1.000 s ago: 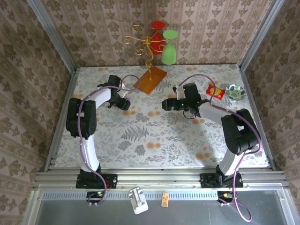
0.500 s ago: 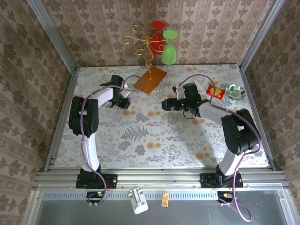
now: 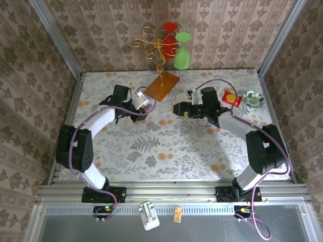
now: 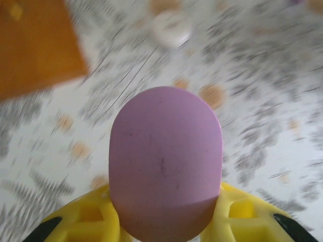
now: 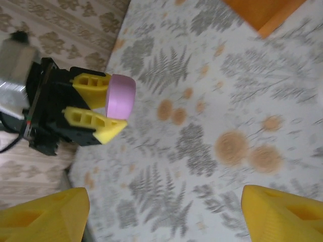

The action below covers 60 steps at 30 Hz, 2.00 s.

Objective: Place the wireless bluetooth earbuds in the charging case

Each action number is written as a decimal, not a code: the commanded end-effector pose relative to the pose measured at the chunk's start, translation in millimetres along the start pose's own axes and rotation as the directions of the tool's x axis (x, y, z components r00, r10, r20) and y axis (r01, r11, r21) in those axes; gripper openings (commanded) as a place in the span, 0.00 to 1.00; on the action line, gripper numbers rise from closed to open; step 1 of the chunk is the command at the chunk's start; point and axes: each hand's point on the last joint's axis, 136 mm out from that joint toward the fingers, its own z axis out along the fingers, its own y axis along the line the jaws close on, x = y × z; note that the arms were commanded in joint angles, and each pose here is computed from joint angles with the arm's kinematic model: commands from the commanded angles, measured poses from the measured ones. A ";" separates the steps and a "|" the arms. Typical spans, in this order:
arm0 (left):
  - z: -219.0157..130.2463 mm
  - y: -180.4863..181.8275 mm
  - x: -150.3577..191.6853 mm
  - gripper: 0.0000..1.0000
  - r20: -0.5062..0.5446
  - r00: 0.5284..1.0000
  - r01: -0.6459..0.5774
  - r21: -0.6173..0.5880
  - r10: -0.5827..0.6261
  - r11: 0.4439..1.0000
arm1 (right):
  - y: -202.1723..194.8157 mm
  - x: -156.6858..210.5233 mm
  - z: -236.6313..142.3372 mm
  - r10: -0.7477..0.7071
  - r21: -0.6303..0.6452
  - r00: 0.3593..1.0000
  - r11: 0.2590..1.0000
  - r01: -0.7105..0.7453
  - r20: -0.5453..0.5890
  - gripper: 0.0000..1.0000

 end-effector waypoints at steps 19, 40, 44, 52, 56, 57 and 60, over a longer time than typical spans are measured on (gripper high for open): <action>-17.3 -100.3 -49.1 0.23 0.208 0.925 -0.358 0.205 0.317 0.911 | 71.3 26.1 15.4 0.131 -0.209 0.970 0.962 -0.174 -0.206 0.53; -62.5 -98.8 -108.2 0.78 0.608 0.747 -0.323 -0.022 0.269 0.946 | 97.9 -8.6 -11.5 0.249 -0.365 0.954 0.884 -0.293 -0.165 0.16; -92.2 -98.8 -125.9 0.83 0.758 0.607 -0.288 -0.070 0.239 0.955 | 118.2 -20.5 -26.4 0.265 -0.448 0.954 0.843 -0.299 -0.137 0.14; -112.9 -88.0 -133.9 0.79 0.844 0.525 -0.259 0.034 0.111 0.965 | 150.7 -37.6 -39.2 0.356 -0.644 0.923 0.673 -0.364 -0.150 0.08; -107.3 -99.6 -129.0 0.80 0.840 0.530 -0.286 0.047 0.117 0.957 | 161.0 -27.5 -33.8 0.339 -0.651 0.926 0.668 -0.362 -0.166 0.08; -107.0 -102.7 -128.8 0.80 0.840 0.530 -0.293 0.051 0.118 0.955 | 163.1 -26.0 -33.2 0.336 -0.653 0.927 0.667 -0.360 -0.168 0.08; -107.1 -107.0 -128.6 0.75 0.840 0.532 -0.299 0.064 0.110 0.952 | 166.3 -22.7 -32.5 0.330 -0.655 0.928 0.666 -0.357 -0.171 0.08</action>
